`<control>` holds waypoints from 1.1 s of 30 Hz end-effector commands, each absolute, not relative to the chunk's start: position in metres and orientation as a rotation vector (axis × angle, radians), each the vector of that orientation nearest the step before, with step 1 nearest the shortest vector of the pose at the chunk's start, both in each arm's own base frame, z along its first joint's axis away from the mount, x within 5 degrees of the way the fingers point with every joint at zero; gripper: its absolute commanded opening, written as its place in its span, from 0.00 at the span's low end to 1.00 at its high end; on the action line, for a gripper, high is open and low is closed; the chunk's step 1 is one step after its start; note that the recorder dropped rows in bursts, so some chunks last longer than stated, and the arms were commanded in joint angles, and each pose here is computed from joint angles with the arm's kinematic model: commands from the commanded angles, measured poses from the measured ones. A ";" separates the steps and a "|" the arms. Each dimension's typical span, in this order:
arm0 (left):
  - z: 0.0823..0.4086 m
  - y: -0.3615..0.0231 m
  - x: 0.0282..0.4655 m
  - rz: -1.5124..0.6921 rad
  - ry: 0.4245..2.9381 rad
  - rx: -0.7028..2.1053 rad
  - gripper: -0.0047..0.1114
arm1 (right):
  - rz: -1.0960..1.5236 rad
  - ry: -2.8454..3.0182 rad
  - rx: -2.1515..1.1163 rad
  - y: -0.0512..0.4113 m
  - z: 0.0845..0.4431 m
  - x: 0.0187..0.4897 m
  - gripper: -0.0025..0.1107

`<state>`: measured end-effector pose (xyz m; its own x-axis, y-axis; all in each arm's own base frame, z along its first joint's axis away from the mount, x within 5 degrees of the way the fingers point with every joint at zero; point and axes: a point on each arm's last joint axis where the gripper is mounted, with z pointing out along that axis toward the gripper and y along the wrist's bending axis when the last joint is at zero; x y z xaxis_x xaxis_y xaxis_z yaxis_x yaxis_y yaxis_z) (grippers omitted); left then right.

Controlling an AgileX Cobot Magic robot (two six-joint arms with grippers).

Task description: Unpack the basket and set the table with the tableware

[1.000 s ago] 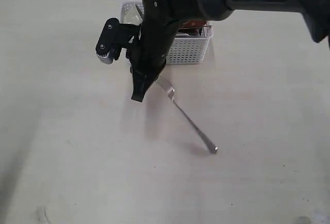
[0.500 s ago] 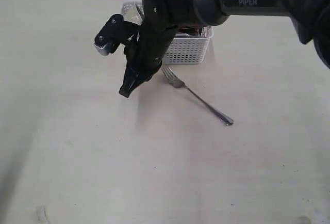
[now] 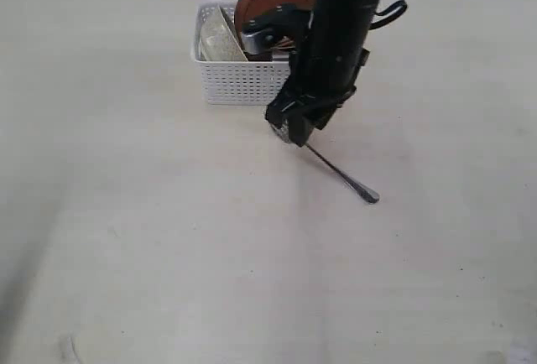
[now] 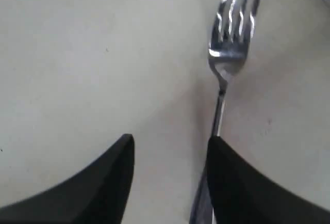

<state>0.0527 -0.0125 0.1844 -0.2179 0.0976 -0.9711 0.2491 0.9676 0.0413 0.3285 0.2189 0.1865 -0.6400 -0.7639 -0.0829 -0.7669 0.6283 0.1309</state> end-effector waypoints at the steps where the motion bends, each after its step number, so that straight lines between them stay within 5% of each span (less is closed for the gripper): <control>1: 0.184 -0.013 0.052 -0.144 1.790 0.264 0.04 | 0.205 2.802 -1.187 0.187 0.187 0.326 0.44; 23: 0.184 -0.013 0.052 -0.144 1.790 0.264 0.04 | 0.160 2.679 -1.167 0.199 0.118 0.336 0.43; 29: 0.184 -0.013 0.052 -0.144 1.790 0.264 0.04 | 0.143 2.704 -1.177 0.198 0.107 0.336 0.25; 33: 0.184 -0.013 0.052 -0.144 1.790 0.264 0.04 | 0.167 2.761 -1.149 0.201 0.110 0.330 0.02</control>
